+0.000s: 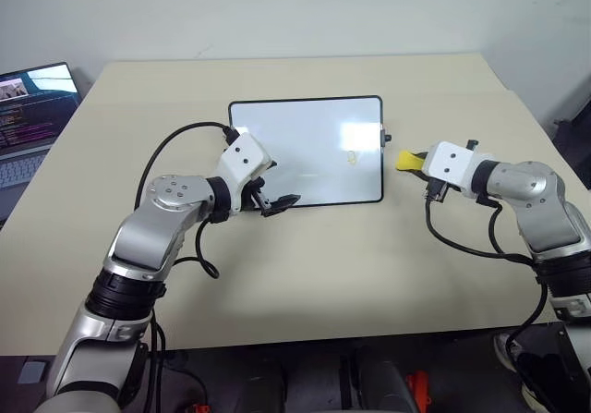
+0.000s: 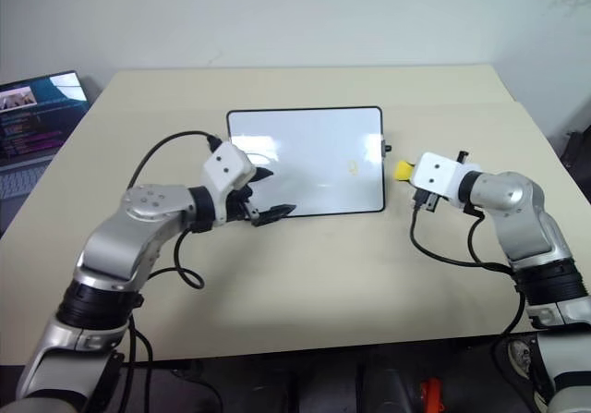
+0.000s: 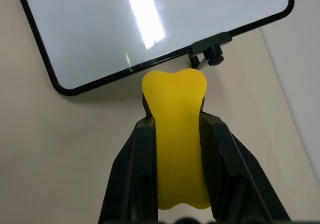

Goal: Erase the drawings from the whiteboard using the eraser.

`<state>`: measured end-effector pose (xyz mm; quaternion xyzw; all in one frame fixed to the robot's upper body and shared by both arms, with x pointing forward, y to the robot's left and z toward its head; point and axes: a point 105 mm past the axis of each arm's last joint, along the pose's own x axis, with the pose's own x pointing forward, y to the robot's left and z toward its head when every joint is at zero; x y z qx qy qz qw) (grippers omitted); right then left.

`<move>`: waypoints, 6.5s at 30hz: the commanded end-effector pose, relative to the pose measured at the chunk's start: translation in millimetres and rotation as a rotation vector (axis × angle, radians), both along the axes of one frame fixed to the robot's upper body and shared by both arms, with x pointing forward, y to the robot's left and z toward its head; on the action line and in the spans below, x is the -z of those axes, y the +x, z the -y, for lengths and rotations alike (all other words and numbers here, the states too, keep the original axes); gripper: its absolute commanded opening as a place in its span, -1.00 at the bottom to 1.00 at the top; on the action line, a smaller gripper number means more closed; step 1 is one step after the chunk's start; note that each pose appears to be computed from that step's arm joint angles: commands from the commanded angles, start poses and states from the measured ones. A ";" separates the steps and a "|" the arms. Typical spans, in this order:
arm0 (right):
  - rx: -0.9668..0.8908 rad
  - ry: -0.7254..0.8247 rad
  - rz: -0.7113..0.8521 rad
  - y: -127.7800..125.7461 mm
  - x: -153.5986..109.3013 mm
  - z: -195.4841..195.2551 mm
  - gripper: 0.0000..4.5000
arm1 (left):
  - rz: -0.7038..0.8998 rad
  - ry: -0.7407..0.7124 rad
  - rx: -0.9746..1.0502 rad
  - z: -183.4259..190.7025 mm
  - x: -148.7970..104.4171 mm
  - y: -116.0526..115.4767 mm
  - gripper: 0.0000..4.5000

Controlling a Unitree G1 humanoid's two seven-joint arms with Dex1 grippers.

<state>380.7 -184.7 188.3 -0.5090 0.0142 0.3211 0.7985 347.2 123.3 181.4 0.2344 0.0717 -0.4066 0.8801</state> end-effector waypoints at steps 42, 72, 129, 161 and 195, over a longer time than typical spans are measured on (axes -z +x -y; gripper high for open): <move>-0.057 0.098 0.179 13.7 -50.5 -26.4 -0.63 | 0.053 0.013 -0.008 -6.0 -15.5 -6.6 1.00; 0.046 0.421 0.206 56.5 41.7 -102.4 -0.63 | 0.020 0.034 -0.053 -17.9 -3.0 -10.3 1.00; -0.002 0.699 0.113 17.5 -31.0 -54.1 -0.69 | 0.017 0.015 -0.052 -16.1 -2.6 -6.6 1.00; 0.919 0.656 -0.175 26.9 28.2 158.9 -0.70 | -0.061 -0.130 0.237 80.2 6.5 -21.8 1.00; 0.456 0.801 -0.014 37.1 -19.4 45.1 0.98 | 0.068 -0.284 -0.070 49.6 -5.8 19.5 1.00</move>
